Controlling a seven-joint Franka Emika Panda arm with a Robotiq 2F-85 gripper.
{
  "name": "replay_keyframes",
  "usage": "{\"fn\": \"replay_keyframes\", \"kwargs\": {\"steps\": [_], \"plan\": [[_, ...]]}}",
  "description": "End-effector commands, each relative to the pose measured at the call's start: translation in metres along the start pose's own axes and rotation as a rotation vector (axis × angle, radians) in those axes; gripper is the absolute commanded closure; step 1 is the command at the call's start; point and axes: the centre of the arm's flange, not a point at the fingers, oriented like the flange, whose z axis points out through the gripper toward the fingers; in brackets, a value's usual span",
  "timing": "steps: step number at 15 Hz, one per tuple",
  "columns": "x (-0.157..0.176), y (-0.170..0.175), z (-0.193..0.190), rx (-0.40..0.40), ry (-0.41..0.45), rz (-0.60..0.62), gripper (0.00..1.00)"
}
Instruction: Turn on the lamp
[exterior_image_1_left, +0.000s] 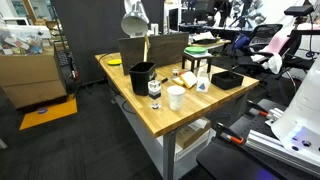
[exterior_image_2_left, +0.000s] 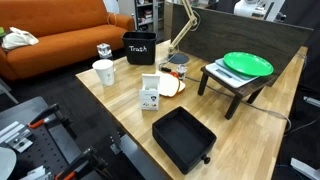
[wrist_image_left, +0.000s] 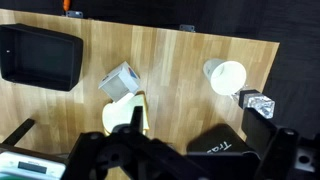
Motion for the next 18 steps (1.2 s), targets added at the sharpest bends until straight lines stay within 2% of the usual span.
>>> {"fn": "replay_keyframes", "kwargs": {"steps": [1,5,9,13,18], "plan": [[0.0,0.0,0.0,0.0,0.0,0.0,0.0],[0.0,0.0,0.0,0.0,0.001,0.0,0.0],[0.02,0.004,0.006,-0.058,-0.001,-0.015,0.0],[0.057,0.0,0.021,-0.082,-0.026,-0.075,0.0],[0.117,-0.019,0.053,-0.176,-0.093,-0.144,0.0]]}}
